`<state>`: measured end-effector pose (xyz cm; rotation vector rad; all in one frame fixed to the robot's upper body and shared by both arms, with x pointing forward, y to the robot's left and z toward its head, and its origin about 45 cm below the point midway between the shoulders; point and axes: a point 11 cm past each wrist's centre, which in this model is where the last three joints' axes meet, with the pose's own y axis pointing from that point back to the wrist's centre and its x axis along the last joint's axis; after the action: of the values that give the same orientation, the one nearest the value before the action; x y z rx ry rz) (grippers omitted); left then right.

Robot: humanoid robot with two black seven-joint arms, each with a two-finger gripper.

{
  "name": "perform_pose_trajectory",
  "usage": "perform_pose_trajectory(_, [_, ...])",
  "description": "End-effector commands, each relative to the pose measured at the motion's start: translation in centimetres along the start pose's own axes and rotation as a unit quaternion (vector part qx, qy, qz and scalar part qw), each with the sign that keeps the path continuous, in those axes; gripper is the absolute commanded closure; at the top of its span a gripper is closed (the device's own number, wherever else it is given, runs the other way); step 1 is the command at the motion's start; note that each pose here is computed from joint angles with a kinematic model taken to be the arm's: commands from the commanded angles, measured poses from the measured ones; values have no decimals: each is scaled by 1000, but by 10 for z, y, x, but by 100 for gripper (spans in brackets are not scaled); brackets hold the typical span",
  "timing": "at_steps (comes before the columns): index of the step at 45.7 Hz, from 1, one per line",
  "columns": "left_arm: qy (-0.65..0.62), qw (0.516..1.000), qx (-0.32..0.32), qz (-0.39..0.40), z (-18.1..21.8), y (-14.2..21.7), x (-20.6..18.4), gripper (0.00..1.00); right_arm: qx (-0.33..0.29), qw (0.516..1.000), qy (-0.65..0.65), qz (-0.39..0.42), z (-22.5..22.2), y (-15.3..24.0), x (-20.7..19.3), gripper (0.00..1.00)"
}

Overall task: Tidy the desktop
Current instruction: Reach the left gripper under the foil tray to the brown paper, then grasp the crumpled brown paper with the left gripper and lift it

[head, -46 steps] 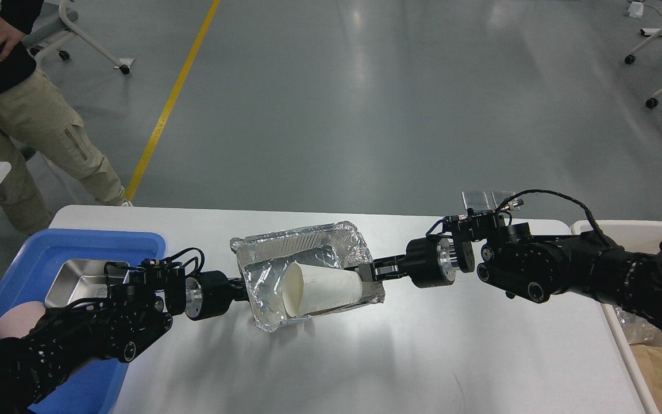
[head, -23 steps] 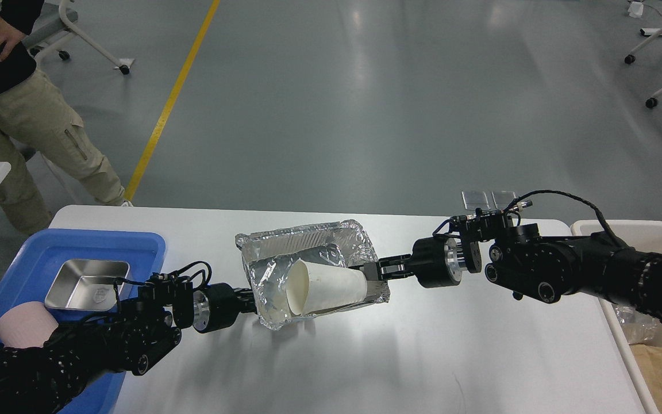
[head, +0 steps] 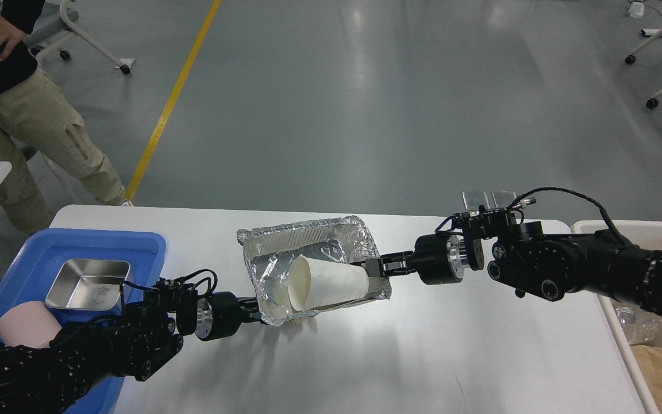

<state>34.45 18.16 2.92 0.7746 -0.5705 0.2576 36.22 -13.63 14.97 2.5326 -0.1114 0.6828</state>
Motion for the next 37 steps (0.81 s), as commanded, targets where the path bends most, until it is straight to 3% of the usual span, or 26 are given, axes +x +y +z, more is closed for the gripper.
perform_pose_trajectory(1, [-7, 1000, -6, -8, 1, 1, 2, 99, 1, 1000, 0, 0, -1, -1, 0, 100])
perform_pose_trajectory(15, [-44, 996, -25, -77, -1, 10, -12, 99, -1, 1000, 0, 2, 1, 1, 0, 100])
perform_pose_trajectory(37, [-40, 994, -18, -97, -42, 133, -3, 97, -4, 1000, -5, 0, 5, 0, -7, 100])
